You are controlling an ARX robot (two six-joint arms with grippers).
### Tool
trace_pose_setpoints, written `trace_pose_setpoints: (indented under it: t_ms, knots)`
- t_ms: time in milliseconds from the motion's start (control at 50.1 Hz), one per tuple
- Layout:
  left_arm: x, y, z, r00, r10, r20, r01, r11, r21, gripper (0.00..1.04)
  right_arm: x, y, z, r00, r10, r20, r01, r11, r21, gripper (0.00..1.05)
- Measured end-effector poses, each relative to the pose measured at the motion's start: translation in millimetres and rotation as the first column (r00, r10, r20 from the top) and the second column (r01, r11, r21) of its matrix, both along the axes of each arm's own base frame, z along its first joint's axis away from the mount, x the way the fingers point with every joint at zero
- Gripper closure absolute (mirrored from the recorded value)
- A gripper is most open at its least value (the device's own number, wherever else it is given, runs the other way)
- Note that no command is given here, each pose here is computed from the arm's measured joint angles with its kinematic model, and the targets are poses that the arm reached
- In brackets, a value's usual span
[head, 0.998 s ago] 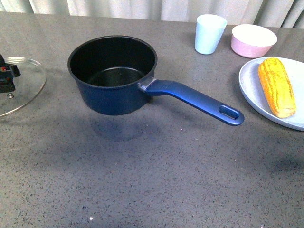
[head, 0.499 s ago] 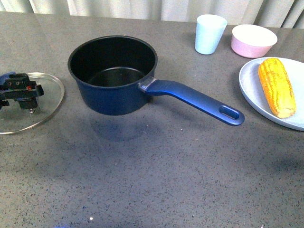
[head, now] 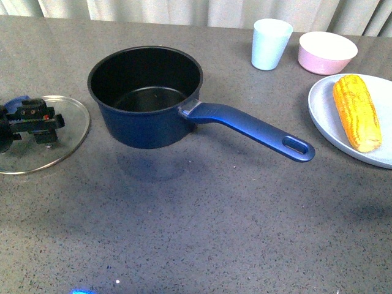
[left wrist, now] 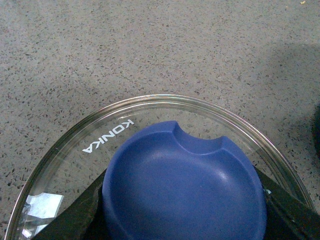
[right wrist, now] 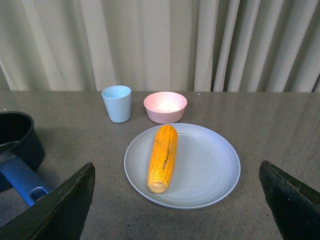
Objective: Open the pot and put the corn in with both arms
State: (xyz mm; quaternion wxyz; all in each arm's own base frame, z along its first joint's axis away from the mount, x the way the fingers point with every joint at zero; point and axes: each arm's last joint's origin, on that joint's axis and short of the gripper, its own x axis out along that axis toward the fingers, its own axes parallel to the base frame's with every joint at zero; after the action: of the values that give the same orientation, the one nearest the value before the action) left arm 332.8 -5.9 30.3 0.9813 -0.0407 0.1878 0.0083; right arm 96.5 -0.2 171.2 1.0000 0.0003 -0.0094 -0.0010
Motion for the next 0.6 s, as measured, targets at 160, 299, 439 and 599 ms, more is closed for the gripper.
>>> trace_pose_setpoints:
  t_ms: [160, 299, 439, 599]
  knots:
    - [-1.2, -1.0, -0.7, 1.0, 0.007, 0.003, -0.007, 1.0, 0.006, 0.12, 0.0, 0.0, 0.0, 1.0, 0.0, 0.0, 0.0, 1.0, 0.0, 0.09]
    - [-14.9, -0.4, -1.7, 1.0, 0.023, -0.019, -0.023, 1.0, 0.011, 0.09, 0.0, 0.0, 0.0, 1.0, 0.0, 0.0, 0.0, 1.0, 0.0, 0.09]
    - [-38.2, 5.5, 8.3, 1.0, 0.023, -0.019, -0.023, 1.0, 0.0, 0.09, 0.0, 0.0, 0.0, 1.0, 0.0, 0.0, 0.0, 1.0, 0.0, 0.09]
    - [-65.5, 18.3, 29.9, 0.999, 0.046, 0.013, -0.046, 0.999, -0.011, 0.09, 0.0, 0.0, 0.0, 1.0, 0.0, 0.0, 0.0, 1.0, 0.0, 0.09]
